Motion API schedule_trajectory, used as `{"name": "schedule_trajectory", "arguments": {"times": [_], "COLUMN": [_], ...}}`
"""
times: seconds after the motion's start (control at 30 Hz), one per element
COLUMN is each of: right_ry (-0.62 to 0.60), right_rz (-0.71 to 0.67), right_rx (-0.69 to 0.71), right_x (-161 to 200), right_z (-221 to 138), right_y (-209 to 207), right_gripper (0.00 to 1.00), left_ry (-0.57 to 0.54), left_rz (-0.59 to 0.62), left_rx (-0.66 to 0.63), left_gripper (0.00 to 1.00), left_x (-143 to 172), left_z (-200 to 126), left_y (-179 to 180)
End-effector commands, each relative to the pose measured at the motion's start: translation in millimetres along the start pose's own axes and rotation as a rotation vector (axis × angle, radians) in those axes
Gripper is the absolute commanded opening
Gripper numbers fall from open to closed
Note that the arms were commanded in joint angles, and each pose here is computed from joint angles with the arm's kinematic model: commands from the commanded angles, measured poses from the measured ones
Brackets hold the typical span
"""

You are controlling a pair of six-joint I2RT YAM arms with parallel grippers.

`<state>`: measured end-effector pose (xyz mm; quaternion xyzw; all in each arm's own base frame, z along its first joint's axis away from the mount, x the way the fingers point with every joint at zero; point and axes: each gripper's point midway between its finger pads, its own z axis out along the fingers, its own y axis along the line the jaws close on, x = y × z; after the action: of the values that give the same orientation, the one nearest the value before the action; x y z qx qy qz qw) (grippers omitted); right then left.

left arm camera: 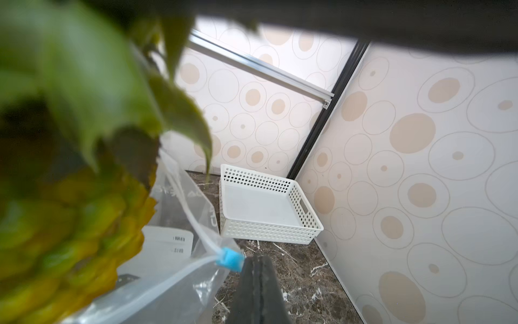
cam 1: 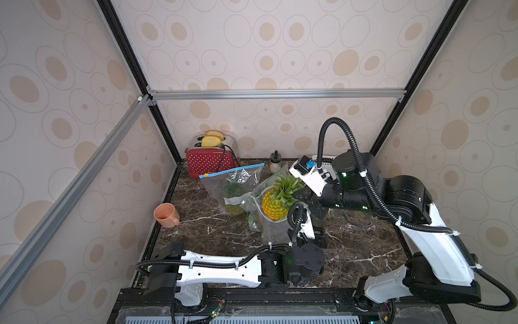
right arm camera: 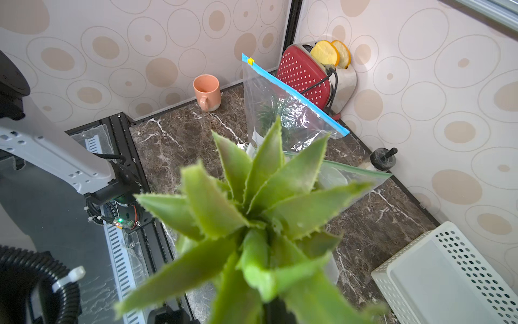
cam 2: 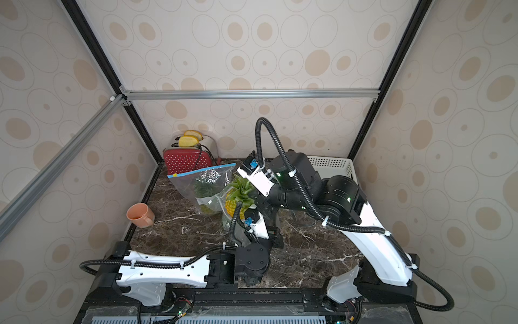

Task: Open the zip-top bag and take out the pineapple
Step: Pick up the pineapple from the zipper food storage bag.

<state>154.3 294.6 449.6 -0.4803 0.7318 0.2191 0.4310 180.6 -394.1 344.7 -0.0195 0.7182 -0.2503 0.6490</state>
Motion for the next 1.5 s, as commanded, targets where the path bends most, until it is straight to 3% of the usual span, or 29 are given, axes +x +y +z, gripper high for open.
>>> {"name": "schedule_trajectory", "arguments": {"times": [0.0,0.27,0.33,0.4,0.5,0.57,0.73,0.83,0.97,1.27,1.47], "right_ry": [-0.158,-0.21,-0.212,-0.197,-0.23,-0.227,-0.218,-0.229,-0.229,-0.21,-0.212], "right_rz": [-0.006,-0.011,-0.015,-0.019,-0.018,-0.016,-0.015,-0.014,-0.013,-0.012,-0.009], "right_rx": [-0.022,-0.044,-0.028,-0.014,-0.013,-0.025,-0.067,-0.082,-0.095,-0.067,-0.105], "right_x": [-37,-51,-53,-50,-57,-58,-56,-58,-57,-51,-56], "right_z": [-22,-37,-40,-37,-48,-46,-44,-48,-51,-53,-47], "right_y": [5,8,5,2,1,4,12,14,17,12,19], "right_gripper": [0.0,0.0,0.0,0.0,0.0,0.0,0.0,0.0,0.0,0.0,0.0], "left_ry": [0.039,0.104,0.112,0.104,0.081,0.094,0.144,0.135,0.184,0.248,0.32], "left_rz": [0.012,0.042,0.033,0.032,0.102,0.191,0.436,0.511,0.525,0.544,0.525], "left_rx": [-0.005,-0.11,-0.109,-0.108,-0.113,-0.121,-0.198,-0.255,-0.298,-0.361,-0.384], "left_gripper": [0.03,0.03,0.1,0.32,0.81,0.99,0.99,0.99,0.99,0.99,0.99], "left_x": [20,67,66,65,61,62,75,74,81,92,112], "left_z": [10,18,16,10,5,10,25,32,39,19,41], "left_y": [-3,38,41,41,30,14,-13,-14,1,25,56]}}
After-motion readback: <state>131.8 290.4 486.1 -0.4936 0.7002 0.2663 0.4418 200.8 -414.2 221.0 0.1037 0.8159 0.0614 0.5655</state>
